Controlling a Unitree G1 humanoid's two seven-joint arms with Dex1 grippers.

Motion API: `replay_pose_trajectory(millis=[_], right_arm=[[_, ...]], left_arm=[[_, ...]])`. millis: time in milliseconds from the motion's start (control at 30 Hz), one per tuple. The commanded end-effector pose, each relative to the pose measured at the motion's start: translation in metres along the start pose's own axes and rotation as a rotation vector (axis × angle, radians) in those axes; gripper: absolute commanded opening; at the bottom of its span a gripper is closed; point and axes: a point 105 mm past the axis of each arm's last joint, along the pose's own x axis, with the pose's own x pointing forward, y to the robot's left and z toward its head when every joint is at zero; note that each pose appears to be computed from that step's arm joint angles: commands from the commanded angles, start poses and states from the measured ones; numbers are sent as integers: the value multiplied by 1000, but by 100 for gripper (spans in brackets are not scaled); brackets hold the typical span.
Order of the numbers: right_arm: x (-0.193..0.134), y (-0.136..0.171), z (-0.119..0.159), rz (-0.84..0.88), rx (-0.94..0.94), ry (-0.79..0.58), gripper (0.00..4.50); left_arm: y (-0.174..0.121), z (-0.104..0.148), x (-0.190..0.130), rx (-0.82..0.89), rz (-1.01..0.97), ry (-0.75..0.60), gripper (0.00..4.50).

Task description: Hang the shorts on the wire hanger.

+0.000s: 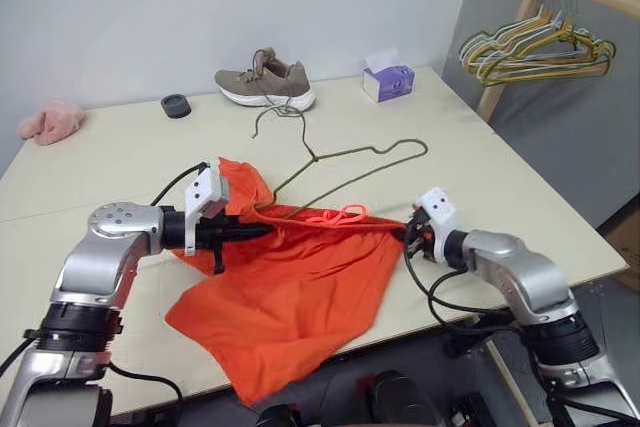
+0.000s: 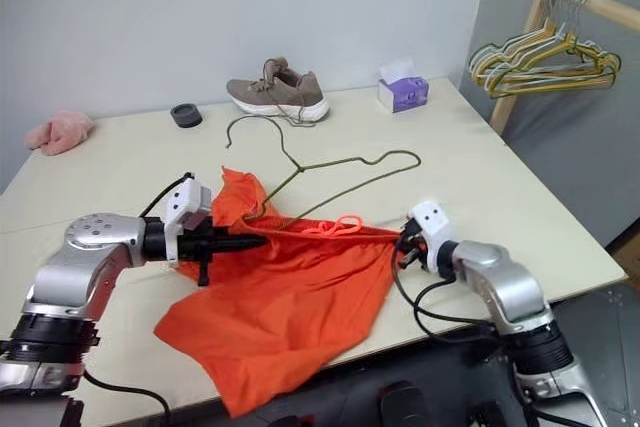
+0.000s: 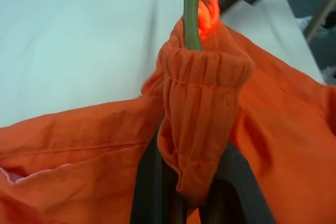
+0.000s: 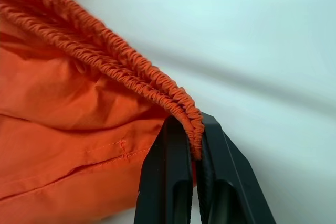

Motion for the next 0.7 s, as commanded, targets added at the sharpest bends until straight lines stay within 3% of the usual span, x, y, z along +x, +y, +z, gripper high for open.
replay_pose_trajectory(millis=[33, 233, 700], right_arm=[[-27, -42, 6, -109, -1, -1, 2], [-39, -50, 11, -114, -24, 2, 2], [-54, -34, 21, -49, -92, -3, 2]], left_arm=[[-3, 8, -26, 26, -9, 40, 0], [6, -5, -38, 56, 38, 133, 0], [16, -30, -53, 87, 70, 278, 0]])
